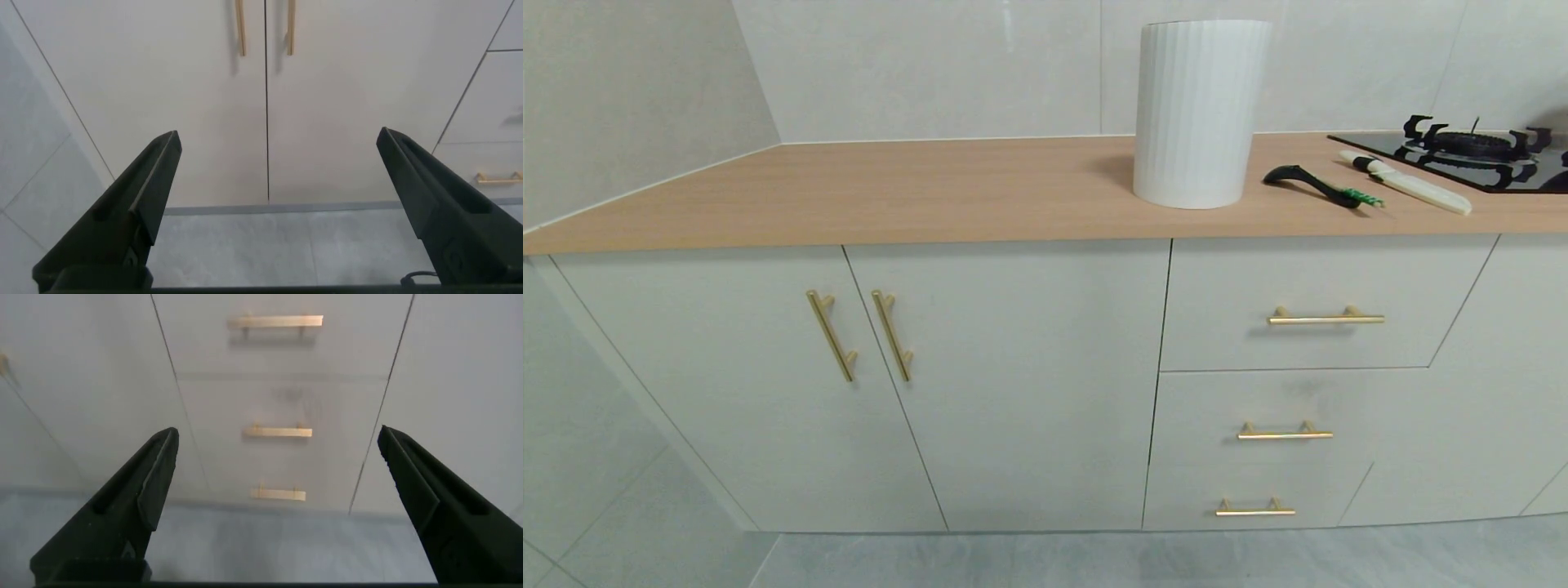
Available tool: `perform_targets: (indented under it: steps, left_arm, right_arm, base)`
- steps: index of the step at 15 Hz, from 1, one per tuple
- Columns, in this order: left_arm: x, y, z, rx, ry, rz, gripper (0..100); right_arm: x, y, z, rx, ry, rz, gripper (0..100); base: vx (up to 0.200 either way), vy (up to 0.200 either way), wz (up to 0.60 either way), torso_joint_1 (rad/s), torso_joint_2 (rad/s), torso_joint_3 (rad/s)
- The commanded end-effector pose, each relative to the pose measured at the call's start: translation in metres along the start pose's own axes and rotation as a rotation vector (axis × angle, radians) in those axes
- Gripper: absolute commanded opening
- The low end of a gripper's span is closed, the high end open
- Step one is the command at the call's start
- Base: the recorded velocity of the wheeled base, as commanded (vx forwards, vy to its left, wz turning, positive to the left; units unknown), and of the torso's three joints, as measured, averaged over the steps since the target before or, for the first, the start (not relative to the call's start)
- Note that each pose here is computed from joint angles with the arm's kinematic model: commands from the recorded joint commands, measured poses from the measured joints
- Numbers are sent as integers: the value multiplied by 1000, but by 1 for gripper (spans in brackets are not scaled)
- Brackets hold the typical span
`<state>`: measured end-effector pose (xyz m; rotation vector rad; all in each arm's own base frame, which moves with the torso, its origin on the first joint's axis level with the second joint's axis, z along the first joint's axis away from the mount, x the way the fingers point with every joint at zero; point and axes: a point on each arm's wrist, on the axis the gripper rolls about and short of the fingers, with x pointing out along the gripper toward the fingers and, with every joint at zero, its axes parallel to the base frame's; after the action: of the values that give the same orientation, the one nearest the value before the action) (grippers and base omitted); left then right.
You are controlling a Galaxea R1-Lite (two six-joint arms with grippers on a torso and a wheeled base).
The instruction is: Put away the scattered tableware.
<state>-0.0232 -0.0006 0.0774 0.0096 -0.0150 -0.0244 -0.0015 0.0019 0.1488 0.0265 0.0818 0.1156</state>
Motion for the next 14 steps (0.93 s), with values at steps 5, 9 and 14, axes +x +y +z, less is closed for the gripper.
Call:
perform_targets:
  steps: [5,9,14]
  left_arm:
    - [0,0,0,0,1,1,100]
    - [0,0,0,0,1,0,100]
    - [0,0,0,0,1,1,100]
  right_arm:
    - [251,-18,2,6,655,-47,100]
    - [294,-13,-22,-9,721,-32,100]
    - [334,-15,-68,-8,712,-35,100]
  base:
    - [0,0,0,0,0,0]
    - [0,0,0,0,0,0]
    - [0,0,0,0,0,0]
